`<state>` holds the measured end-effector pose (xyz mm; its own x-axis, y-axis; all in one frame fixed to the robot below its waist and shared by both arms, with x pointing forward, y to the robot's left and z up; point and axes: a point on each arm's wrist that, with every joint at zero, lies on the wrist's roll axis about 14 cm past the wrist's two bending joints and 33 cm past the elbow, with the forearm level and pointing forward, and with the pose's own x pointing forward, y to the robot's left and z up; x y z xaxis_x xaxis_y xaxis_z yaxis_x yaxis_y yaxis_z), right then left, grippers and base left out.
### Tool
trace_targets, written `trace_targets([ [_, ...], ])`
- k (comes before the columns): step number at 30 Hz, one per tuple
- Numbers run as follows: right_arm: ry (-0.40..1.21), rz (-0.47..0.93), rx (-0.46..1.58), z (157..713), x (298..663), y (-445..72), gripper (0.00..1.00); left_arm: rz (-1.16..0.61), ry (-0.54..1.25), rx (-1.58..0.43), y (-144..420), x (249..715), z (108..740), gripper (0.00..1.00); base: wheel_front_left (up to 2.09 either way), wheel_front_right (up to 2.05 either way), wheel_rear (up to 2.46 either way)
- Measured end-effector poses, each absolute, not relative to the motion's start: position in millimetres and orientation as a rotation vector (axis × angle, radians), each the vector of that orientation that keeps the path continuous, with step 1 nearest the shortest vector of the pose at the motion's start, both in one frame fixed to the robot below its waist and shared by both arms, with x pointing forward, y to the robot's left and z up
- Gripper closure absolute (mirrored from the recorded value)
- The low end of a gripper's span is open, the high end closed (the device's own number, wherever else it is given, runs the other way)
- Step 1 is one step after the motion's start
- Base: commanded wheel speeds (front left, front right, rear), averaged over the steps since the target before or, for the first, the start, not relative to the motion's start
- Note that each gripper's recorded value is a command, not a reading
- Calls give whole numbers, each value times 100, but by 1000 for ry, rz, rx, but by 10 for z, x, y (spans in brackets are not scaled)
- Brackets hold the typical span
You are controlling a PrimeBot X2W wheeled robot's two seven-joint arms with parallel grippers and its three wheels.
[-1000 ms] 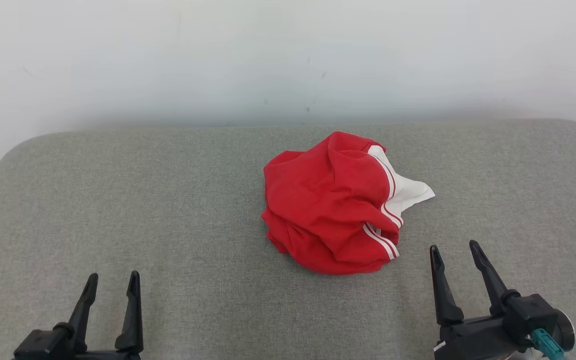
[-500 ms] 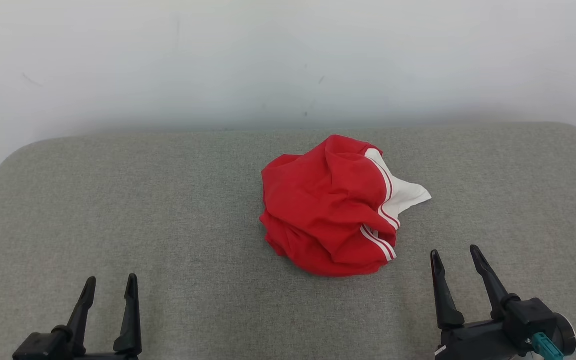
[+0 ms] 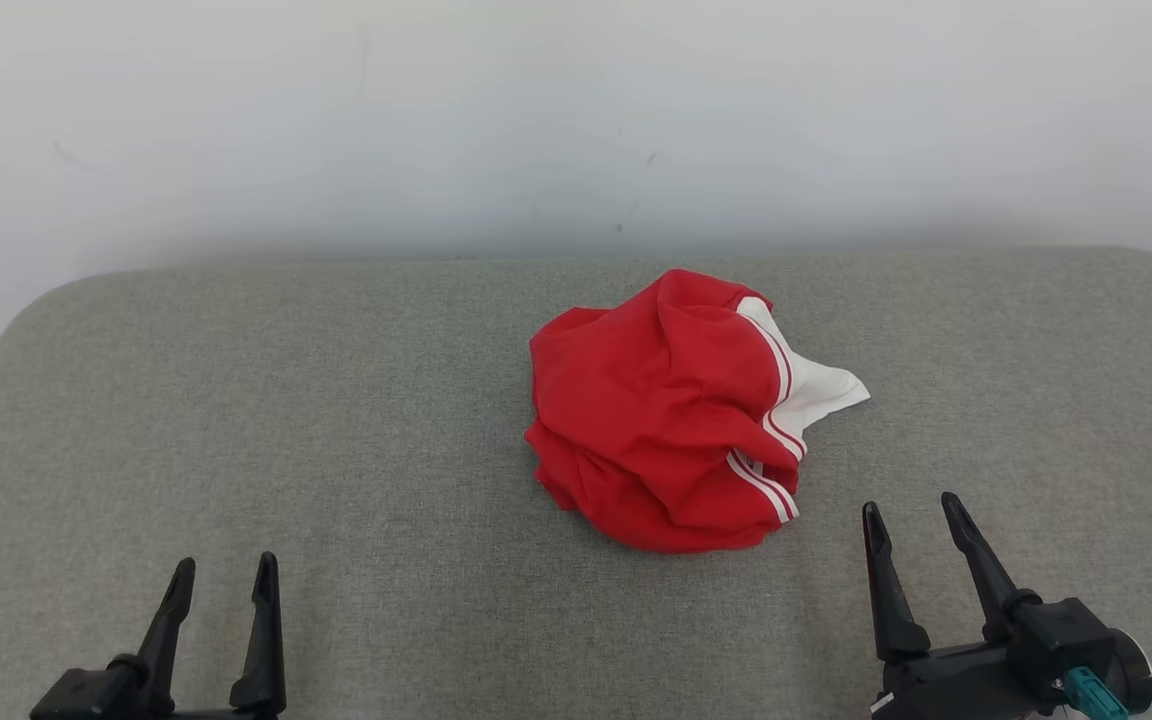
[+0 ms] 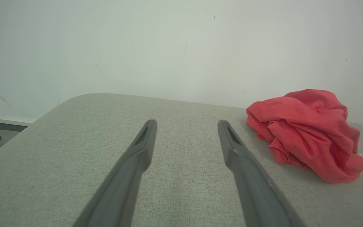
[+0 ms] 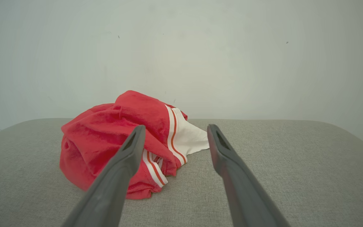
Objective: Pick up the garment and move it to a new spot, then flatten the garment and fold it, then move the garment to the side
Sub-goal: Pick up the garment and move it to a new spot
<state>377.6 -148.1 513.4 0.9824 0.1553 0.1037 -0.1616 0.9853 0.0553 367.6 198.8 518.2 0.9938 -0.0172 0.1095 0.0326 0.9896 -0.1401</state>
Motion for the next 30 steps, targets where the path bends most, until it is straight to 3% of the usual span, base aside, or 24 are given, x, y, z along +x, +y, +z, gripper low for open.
trace_targets([
  [13,-82,147,74,5073,3843,-1517,0,-169,-169,-127,1568,4039,5435,0,0,0,0],
  [23,-76,93,93,5042,3935,-1696,0,-468,-271,-85,583,4650,6032,0,0,0,0],
  [30,-62,22,108,4988,3923,-1931,0,-654,-163,-64,-126,4850,5874,0,0,0,0],
])
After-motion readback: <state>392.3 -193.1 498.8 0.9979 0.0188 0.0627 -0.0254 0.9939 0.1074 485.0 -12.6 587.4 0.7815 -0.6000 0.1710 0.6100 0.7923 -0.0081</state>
